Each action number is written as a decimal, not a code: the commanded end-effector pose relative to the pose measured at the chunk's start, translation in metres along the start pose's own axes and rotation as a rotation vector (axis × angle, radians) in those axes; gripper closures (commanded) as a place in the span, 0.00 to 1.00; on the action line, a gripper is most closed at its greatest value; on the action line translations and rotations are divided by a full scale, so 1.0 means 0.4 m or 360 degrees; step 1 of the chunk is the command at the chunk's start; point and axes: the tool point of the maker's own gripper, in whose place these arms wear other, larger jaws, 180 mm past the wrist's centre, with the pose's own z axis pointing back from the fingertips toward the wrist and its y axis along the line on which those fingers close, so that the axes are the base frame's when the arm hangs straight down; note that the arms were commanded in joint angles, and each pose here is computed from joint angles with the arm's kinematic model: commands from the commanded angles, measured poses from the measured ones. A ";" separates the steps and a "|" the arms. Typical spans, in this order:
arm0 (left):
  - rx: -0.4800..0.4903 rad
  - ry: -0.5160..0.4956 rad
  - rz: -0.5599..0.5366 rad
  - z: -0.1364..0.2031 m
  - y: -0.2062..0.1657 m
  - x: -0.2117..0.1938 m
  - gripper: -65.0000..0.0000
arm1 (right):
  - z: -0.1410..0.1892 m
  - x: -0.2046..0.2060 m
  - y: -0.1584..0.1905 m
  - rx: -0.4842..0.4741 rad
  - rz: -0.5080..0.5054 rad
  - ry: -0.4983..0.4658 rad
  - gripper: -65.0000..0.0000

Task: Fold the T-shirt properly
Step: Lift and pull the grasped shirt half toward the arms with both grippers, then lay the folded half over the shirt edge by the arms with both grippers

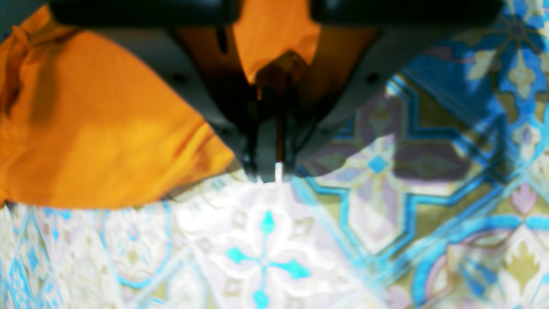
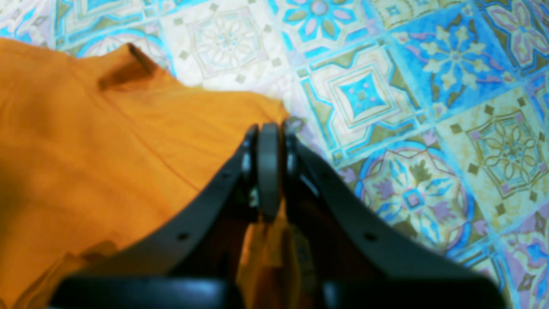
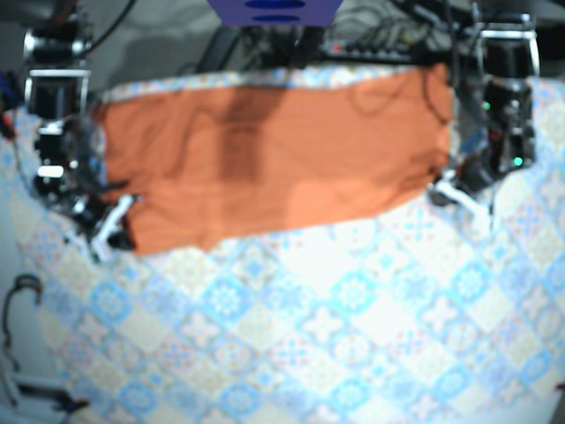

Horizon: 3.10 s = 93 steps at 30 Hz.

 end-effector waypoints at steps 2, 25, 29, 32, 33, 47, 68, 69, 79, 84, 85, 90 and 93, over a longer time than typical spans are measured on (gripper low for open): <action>-0.0007 -0.0055 -0.0032 0.014 -0.001 0.044 1.00 | 0.013 0.076 -0.032 -0.0036 0.0038 -0.0130 1.00; 0.0006 -0.0068 -0.0168 0.046 -0.017 0.044 1.00 | 0.119 0.043 -0.020 -0.0120 0.0103 -0.0138 1.00; 0.0012 -0.0061 -0.0169 0.047 -0.013 0.038 1.00 | 0.126 0.034 -0.016 -0.0120 0.0092 -0.0138 1.00; 0.0029 -0.0062 -0.0190 0.055 -0.002 0.047 1.00 | 0.137 0.036 -0.001 -0.0102 0.0068 -0.0168 1.00; 0.0033 -0.0062 -0.0193 0.057 0.000 0.048 1.00 | 0.144 0.042 -0.006 -0.0106 0.0087 -0.0170 1.00; 0.0026 -0.0048 -0.0331 0.077 0.021 0.028 1.00 | 0.212 -0.002 -0.058 -0.0230 0.0038 -0.0145 1.00; 0.0058 -0.0007 -0.0411 0.082 0.040 -0.009 1.00 | 0.243 -0.077 -0.011 -0.0186 0.0008 -0.0099 1.00; 0.0069 -0.0002 -0.0423 0.083 0.044 -0.009 1.00 | 0.243 -0.077 -0.011 -0.0186 0.0008 -0.0099 1.00; 0.0112 0.0020 -0.0515 0.092 0.065 -0.022 1.00 | 0.244 -0.080 -0.010 -0.0186 0.0006 -0.0096 1.00; 0.0126 0.0018 -0.0525 0.101 0.078 -0.027 1.00 | 0.251 -0.099 -0.003 -0.0179 -0.0001 -0.0068 1.00; 0.0126 0.0016 -0.0525 0.101 0.078 -0.026 1.00 | 0.253 -0.106 -0.001 -0.0176 -0.0004 -0.0059 1.00; 0.0129 0.0038 -0.0523 0.104 0.083 -0.042 1.00 | 0.258 -0.118 0.006 -0.0171 -0.0009 -0.0043 1.00; 0.0119 0.0041 -0.0526 0.103 0.080 -0.045 1.00 | 0.263 -0.122 0.014 -0.0162 -0.0002 -0.0036 1.00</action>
